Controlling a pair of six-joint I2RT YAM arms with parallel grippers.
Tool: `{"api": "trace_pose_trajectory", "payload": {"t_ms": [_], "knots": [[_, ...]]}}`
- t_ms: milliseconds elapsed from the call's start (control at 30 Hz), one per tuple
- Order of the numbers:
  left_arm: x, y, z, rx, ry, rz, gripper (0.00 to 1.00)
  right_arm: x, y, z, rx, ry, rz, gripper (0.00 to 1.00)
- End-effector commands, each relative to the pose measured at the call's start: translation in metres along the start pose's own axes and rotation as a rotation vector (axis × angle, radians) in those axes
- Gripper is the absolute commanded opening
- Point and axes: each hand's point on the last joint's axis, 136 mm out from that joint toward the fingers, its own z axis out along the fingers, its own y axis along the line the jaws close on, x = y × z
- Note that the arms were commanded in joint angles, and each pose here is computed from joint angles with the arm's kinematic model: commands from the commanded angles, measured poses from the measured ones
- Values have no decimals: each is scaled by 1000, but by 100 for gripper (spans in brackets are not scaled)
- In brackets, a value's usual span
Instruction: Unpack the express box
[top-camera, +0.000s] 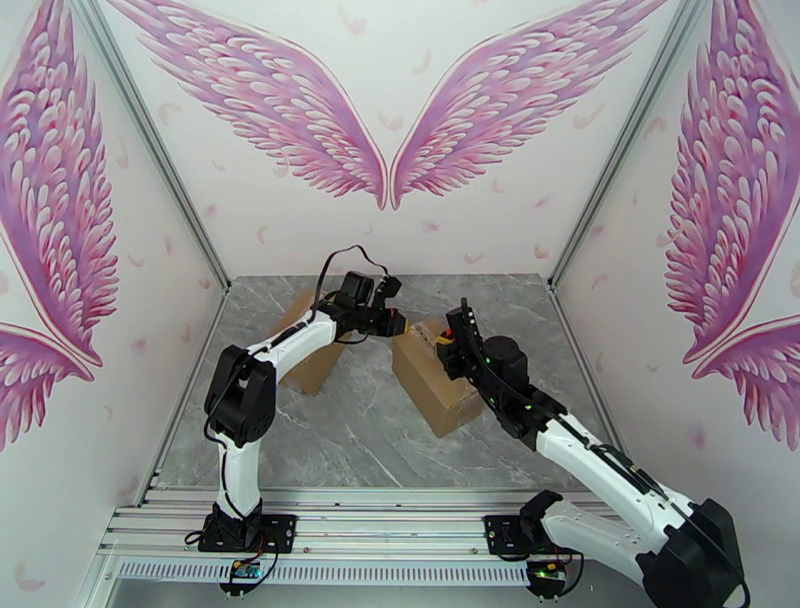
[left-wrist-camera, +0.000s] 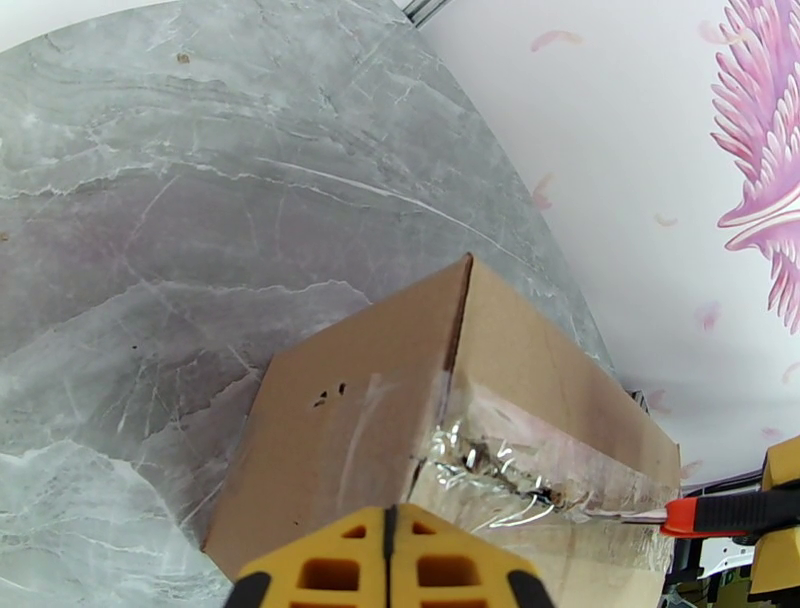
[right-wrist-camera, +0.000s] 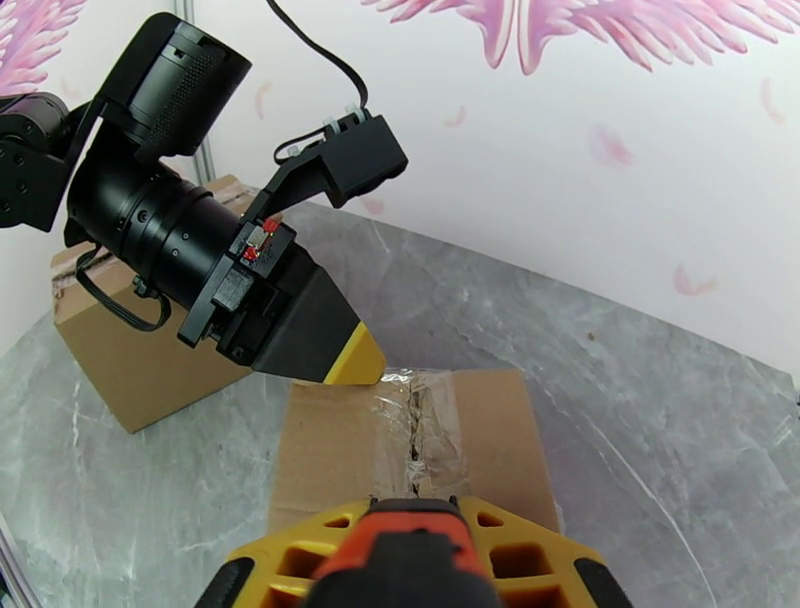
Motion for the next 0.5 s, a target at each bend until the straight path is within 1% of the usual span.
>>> {"api": "trace_pose_trajectory", "payload": {"t_ms": [0, 133, 267, 400, 467], "knots": [[33, 74, -1, -267, 68, -107, 3, 47, 1, -13, -2, 164, 10, 4], [32, 75, -4, -279, 61, -101, 2, 56, 3, -18, -12, 195, 11, 4], [29, 74, -8, -288, 47, -92, 0, 57, 0, -28, 2, 196, 9, 4], [23, 71, -17, -291, 9, -88, 0, 58, 1, -31, -6, 193, 11, 4], [19, 67, -24, -281, -15, -90, 0, 57, 7, -27, -35, 185, 14, 4]]}}
